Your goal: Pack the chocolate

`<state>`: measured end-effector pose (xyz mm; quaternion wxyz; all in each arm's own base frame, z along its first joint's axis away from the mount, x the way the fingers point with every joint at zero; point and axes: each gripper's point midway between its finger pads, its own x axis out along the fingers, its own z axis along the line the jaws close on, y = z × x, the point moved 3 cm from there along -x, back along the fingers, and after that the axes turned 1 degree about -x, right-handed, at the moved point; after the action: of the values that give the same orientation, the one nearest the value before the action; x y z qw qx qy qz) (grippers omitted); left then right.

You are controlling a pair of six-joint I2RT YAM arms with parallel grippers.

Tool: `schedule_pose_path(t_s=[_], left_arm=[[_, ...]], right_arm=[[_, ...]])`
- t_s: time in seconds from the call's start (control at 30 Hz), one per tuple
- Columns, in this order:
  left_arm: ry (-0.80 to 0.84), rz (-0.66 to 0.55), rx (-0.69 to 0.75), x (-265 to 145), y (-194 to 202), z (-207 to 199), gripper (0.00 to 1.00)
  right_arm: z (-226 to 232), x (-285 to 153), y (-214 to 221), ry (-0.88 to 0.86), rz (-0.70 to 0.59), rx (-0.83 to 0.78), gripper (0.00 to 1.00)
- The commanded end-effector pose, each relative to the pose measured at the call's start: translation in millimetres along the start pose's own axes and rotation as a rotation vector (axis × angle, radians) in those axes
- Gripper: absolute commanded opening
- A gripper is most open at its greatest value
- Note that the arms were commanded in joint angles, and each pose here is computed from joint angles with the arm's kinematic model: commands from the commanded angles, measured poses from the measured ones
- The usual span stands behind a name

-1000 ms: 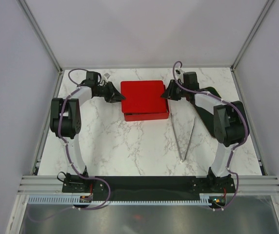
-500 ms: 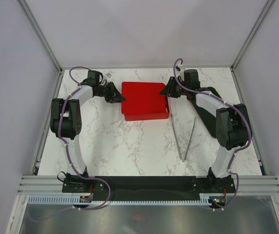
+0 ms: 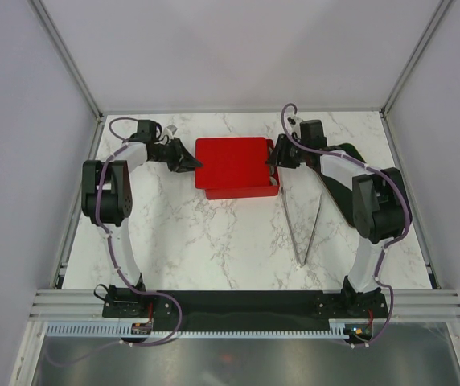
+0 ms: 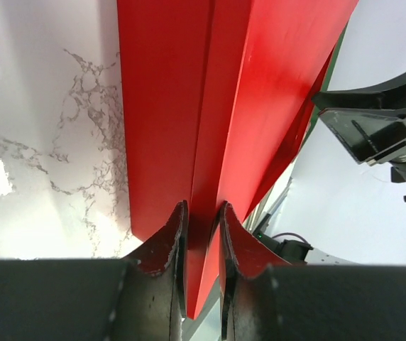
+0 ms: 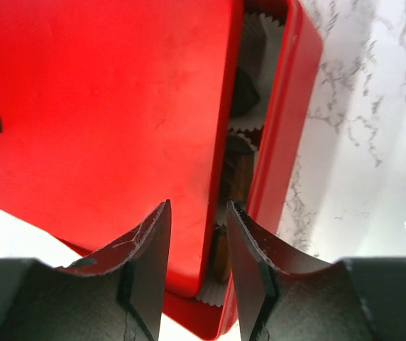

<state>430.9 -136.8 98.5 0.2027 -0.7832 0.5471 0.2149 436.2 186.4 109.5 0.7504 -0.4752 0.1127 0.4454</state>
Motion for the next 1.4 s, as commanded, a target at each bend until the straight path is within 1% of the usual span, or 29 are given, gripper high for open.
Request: schedule_pose_path(t_s=[0.0,0.2,0.33,0.57,0.73,0.83,0.9,1.0,1.03,1.1,1.13,1.2,1.23,1.37], left_arm=[[-0.075,-0.018,-0.116,6.5,-4.8,19.3,0.03],[-0.07,-0.022,-0.13,7.0,-4.8,18.8,0.02],[-0.076,-0.017,-0.141,8.3,-2.8,22.1,0.03],[-0.086,-0.019,-0.142,8.8,-1.8,25.0,0.02],[-0.097,-0.024,-0.15,9.7,-2.5,28.5,0.03],[-0.106,-0.025,-0.157,10.7,-2.4,31.0,0.03],[-0.112,-0.026,-0.159,11.8,-2.7,33.3,0.03],[-0.117,-0.03,-0.159,11.0,-2.5,33.4,0.03],[-0.119,-0.03,-0.157,11.1,-2.1,34.1,0.03],[-0.118,-0.029,-0.156,11.1,-2.0,34.0,0.02],[-0.121,-0.029,-0.154,11.6,-1.9,35.3,0.02],[-0.12,-0.028,-0.155,11.5,-1.6,35.2,0.02],[-0.121,-0.029,-0.15,11.4,-2.1,35.2,0.03],[-0.119,-0.031,-0.142,11.0,-2.8,33.1,0.03]], right_arm=[[2.7,3.1,-9.4,0.023,-0.011,-0.05,0.46],[4.1,17.5,1.2,0.013,0.035,-0.027,0.48],[7.8,24.7,6.1,0.025,0.046,-0.032,0.52],[11.5,28.0,10.2,0.014,0.066,-0.033,0.52],[6.6,21.7,0.4,0.097,0.042,-0.032,0.57],[6.9,22.2,-0.4,0.1,0.05,-0.03,0.61],[9.1,23.9,1.6,0.08,0.063,-0.023,0.61],[14.8,25.4,5.3,0.027,0.074,0.002,0.58],[17.6,26.6,2.8,-0.002,0.059,0.008,0.57],[21.3,25.4,5.2,-0.071,0.07,0.045,0.55],[28.2,24.6,1.0,-0.127,0.055,0.063,0.54],[27.1,22.6,1.5,-0.164,0.048,0.098,0.52],[31.7,20.5,-5.2,-0.192,0.022,0.098,0.51],[40.8,10.6,-13.9,-0.25,-0.01,0.091,0.5]])
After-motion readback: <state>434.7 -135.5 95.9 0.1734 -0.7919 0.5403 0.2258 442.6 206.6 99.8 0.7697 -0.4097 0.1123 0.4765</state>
